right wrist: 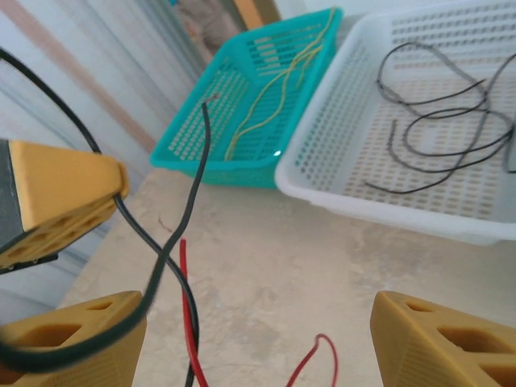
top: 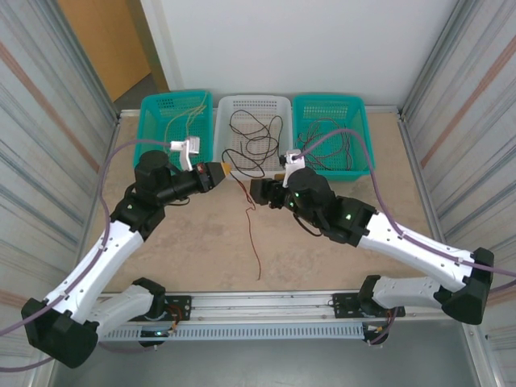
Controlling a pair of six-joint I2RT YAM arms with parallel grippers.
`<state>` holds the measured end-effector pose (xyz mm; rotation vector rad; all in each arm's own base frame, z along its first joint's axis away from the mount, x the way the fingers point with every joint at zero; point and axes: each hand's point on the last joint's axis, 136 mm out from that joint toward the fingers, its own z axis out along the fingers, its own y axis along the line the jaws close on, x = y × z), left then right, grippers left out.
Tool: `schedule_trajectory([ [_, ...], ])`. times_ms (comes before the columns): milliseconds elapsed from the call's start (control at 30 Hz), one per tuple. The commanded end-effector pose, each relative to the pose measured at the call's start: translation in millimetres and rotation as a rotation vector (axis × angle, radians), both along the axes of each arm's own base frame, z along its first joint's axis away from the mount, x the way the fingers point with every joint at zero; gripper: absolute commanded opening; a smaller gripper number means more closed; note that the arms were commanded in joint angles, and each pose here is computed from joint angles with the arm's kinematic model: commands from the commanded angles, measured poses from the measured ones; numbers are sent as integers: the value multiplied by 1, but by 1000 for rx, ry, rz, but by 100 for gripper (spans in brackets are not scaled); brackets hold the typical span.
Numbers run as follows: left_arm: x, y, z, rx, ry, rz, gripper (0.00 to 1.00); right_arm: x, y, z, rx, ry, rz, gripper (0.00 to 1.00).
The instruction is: Untangle the cables
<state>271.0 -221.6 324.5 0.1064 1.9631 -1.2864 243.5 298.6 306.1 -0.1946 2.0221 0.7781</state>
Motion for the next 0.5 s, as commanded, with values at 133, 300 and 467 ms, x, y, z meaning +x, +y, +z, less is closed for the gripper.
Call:
schedule_trajectory([
  [133,-4,5,40,-106,-62,7,0,-15,37,-51,24,139,126,58],
  [300,-6,8,52,-133,-75,13,0,-13,34,-83,-33,191,78,17],
  [467,-8,17,64,-145,-98,32,0,-14,30,-115,-74,272,64,8],
])
